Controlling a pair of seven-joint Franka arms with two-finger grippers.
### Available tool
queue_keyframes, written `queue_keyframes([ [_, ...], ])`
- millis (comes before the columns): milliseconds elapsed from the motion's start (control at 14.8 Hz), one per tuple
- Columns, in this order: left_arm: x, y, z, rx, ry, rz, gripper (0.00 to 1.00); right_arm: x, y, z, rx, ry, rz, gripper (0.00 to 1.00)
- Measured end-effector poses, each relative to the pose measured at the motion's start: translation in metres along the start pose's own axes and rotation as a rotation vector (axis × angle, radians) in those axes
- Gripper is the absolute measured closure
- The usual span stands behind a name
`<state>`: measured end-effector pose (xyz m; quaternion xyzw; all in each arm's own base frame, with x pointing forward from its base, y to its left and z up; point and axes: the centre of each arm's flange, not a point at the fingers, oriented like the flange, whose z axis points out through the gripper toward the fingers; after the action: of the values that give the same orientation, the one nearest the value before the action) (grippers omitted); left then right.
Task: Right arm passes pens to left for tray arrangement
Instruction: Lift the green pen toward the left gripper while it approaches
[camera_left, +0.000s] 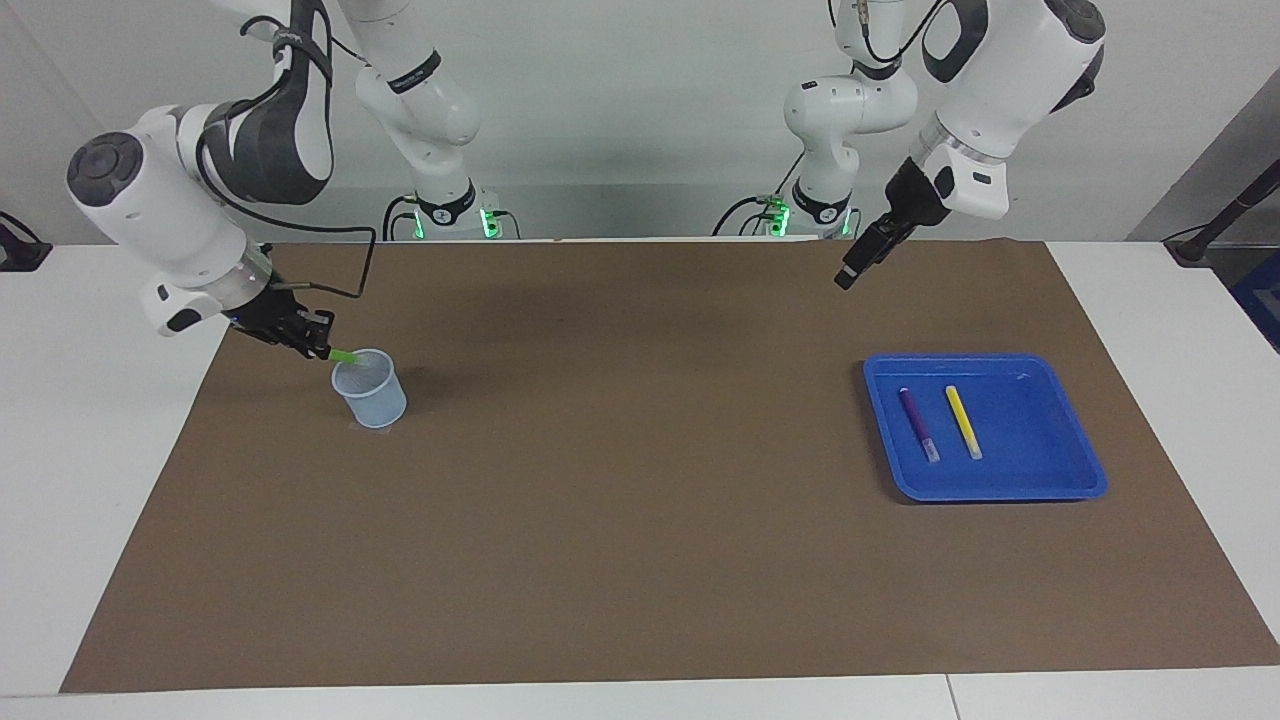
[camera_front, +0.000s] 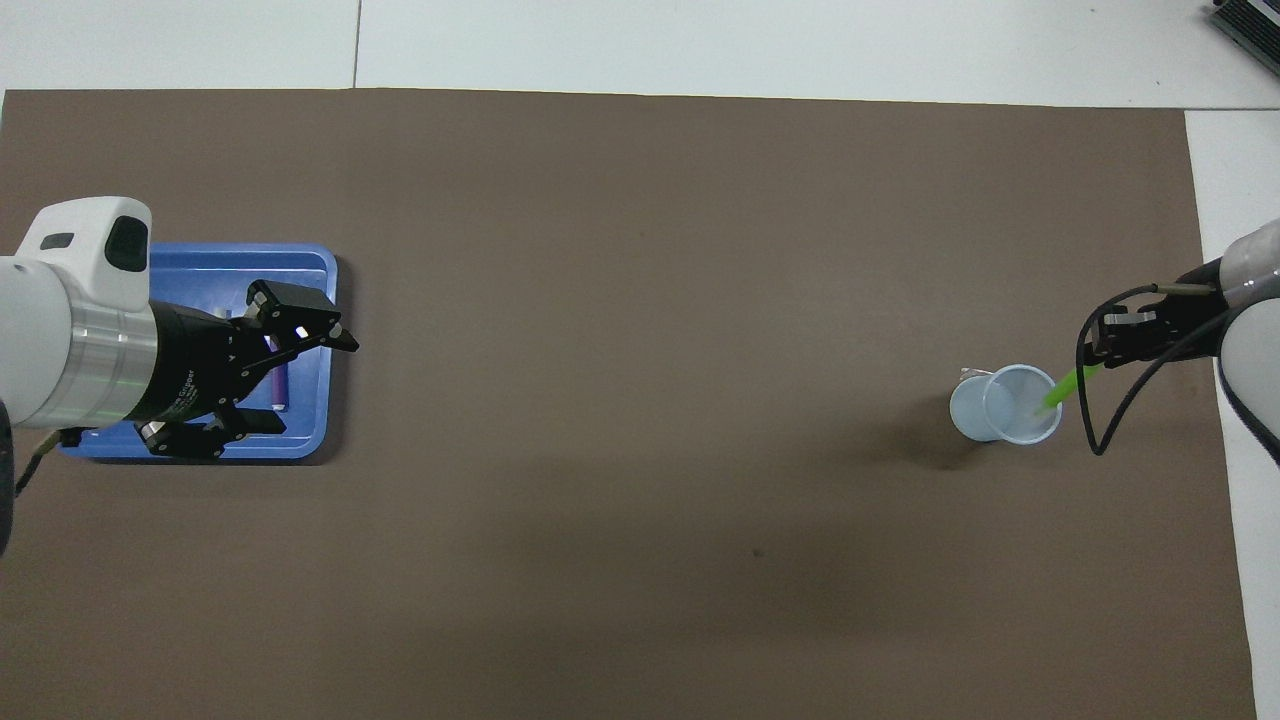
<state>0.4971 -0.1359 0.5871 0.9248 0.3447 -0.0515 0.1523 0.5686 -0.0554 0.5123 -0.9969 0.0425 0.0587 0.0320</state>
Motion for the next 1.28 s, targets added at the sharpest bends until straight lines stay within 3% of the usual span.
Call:
queue_keyframes([
  [135,0.0,0.0,-0.001,-0.011,-0.008,-0.03,0.0,-0.01,-0.023,-0.029,0.047,-0.006,-0.03,0.82],
  [337,-0.001,0.001,-0.003,-0.021,-0.012,-0.076,0.0,-0.021,-0.049,-0.052,0.238,-0.01,-0.027,0.82],
  [606,-0.001,0.003,-0.005,-0.039,-0.03,-0.254,0.0,-0.019,-0.081,-0.063,0.466,-0.014,0.108,0.82],
  [875,-0.004,0.011,-0.007,-0.081,-0.016,-0.534,0.0,-0.009,-0.138,-0.078,0.644,0.054,0.266,0.82],
  [1279,-0.051,0.052,-0.003,-0.173,-0.012,-0.687,0.0,-0.017,-0.27,-0.068,0.831,0.241,0.554,0.82],
])
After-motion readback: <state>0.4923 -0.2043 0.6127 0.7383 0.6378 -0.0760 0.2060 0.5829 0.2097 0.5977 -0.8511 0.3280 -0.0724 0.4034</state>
